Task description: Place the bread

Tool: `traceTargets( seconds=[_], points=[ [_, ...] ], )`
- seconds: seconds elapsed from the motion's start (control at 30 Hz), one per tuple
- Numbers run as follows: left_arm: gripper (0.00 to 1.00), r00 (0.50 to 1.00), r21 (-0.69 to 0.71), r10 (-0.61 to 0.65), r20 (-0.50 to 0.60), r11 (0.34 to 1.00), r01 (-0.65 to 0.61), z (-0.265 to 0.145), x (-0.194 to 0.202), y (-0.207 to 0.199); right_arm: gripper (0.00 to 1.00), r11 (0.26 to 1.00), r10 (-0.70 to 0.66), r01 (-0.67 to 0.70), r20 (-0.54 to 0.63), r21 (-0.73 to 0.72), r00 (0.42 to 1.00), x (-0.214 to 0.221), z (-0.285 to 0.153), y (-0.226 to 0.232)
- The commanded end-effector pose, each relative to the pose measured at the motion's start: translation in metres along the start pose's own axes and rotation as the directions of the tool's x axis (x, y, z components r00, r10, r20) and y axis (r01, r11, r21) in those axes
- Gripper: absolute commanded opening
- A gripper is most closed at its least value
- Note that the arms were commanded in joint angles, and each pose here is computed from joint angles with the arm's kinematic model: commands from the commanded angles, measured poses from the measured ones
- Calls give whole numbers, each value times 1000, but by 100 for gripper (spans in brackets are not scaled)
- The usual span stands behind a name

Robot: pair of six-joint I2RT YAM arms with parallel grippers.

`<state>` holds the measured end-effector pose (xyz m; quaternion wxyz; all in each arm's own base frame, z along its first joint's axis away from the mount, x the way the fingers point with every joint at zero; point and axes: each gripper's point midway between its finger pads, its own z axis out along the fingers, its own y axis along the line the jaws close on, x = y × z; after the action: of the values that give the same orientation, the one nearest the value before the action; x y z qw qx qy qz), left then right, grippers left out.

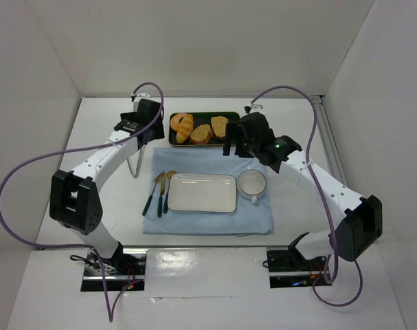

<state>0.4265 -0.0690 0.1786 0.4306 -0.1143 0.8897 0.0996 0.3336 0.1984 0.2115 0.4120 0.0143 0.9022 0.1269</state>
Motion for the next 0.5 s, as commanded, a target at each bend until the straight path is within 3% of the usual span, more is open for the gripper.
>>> traceTargets(
  seconds=[0.0, 0.47],
  points=[
    [93, 1000, -93, 18, -4, 996, -19, 9, -11, 26, 100, 1000, 5, -4, 21, -28, 1000, -3, -11, 1],
    [94, 962, -135, -59, -266, 991, 23, 61, 67, 56, 100, 1000, 22, -22, 24, -16, 999, 2, -23, -7]
  ],
)
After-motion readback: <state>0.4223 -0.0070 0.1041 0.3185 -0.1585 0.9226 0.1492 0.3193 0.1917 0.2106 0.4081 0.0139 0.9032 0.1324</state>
